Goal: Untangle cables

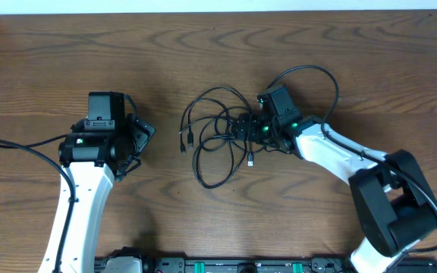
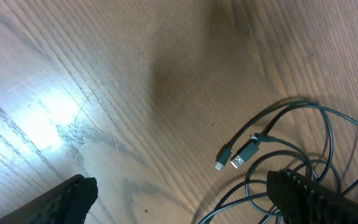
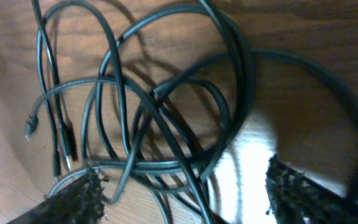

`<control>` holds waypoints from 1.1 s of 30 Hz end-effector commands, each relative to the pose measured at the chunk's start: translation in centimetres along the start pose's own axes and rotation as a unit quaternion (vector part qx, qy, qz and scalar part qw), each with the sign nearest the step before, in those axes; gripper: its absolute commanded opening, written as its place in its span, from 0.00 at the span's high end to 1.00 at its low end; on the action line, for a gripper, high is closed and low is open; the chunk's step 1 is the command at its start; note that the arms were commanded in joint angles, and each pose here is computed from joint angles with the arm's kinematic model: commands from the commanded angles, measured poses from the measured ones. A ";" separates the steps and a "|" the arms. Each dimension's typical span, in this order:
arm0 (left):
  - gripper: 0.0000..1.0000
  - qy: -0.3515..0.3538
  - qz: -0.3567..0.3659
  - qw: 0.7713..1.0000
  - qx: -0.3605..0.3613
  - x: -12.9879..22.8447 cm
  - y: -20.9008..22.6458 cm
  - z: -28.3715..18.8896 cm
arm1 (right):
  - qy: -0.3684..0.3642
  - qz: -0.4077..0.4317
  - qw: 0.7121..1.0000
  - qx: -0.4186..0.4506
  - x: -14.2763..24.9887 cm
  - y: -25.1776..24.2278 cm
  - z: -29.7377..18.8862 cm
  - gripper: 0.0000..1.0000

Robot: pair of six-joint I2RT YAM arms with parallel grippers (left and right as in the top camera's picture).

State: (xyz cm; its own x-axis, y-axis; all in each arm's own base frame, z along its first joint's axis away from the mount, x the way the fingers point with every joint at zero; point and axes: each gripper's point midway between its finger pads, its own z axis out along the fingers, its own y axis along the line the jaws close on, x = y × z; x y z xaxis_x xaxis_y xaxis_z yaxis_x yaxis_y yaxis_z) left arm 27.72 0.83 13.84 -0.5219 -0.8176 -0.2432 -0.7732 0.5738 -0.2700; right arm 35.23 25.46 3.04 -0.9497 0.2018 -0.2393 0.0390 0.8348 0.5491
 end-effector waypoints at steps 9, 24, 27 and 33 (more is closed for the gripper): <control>0.06 -0.010 -0.005 1.000 -0.005 -0.5 0.1 -0.3 | 0.018 0.062 0.998 -0.012 0.8 -0.5 2.4 0.99; 0.11 0.114 0.285 0.928 0.211 5.5 -6.4 -2.3 | -0.085 -0.088 0.979 -0.161 -4.2 7.7 -11.7 0.99; 0.11 0.111 0.300 0.919 0.230 6.0 -7.4 -2.6 | -0.087 -0.177 0.956 -0.219 -2.8 10.6 -15.2 0.99; 0.10 0.122 0.329 0.898 0.267 7.9 -9.1 -3.5 | -0.123 -0.237 0.942 -0.205 -2.5 10.9 -17.8 0.99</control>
State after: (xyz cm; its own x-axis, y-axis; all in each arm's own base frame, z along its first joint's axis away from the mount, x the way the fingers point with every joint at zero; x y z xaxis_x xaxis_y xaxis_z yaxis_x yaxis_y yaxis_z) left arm 29.58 -9.22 16.61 -0.9012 -0.3146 -0.2980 -0.1197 0.8418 -0.5264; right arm 33.08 24.76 22.69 -0.7843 0.0757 -0.6158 -0.4453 0.6224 0.6437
